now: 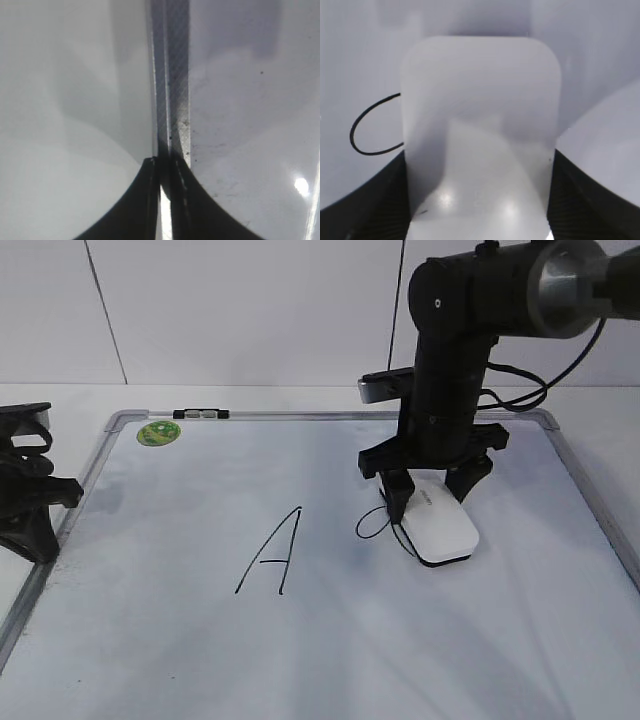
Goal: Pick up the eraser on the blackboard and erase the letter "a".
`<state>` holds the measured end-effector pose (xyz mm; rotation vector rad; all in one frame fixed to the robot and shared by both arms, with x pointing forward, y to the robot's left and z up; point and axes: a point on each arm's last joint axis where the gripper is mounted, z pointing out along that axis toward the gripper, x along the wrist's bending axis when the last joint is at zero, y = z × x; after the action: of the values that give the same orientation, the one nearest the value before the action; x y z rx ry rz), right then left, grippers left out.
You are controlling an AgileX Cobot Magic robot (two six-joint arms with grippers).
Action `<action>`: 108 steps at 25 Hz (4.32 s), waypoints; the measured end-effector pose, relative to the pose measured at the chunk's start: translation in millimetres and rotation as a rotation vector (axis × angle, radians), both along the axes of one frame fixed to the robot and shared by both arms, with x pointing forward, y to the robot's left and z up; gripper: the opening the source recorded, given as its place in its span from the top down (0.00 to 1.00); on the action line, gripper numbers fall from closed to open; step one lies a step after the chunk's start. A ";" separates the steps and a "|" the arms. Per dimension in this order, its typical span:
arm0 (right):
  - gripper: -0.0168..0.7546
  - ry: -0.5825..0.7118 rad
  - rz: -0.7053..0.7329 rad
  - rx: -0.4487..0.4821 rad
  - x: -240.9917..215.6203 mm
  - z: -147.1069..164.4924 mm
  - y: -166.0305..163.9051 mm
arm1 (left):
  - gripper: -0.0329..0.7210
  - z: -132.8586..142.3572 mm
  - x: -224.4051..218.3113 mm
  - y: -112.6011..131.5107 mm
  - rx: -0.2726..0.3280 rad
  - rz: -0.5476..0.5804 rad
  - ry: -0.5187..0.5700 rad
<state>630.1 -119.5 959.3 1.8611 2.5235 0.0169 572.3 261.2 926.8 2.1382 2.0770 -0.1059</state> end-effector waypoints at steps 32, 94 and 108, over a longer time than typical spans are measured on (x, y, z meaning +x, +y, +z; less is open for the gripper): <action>0.26 -0.004 0.120 -0.047 -20.0 -11.5 50.5 | 0.93 0.0 0.5 0.2 0.002 0.000 -0.006; 0.26 -0.523 -0.348 -0.042 -101.1 205.7 -132.2 | 0.93 0.1 1.0 -0.4 -0.005 0.007 -0.010; 0.26 -0.312 -0.339 -0.131 -80.3 137.4 -132.3 | 0.93 0.2 1.0 -0.6 -0.007 0.008 -0.010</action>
<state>549.8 -251.8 1096.7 2.0226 1.9416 0.1265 573.3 260.6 927.0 2.1219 2.0764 -0.1011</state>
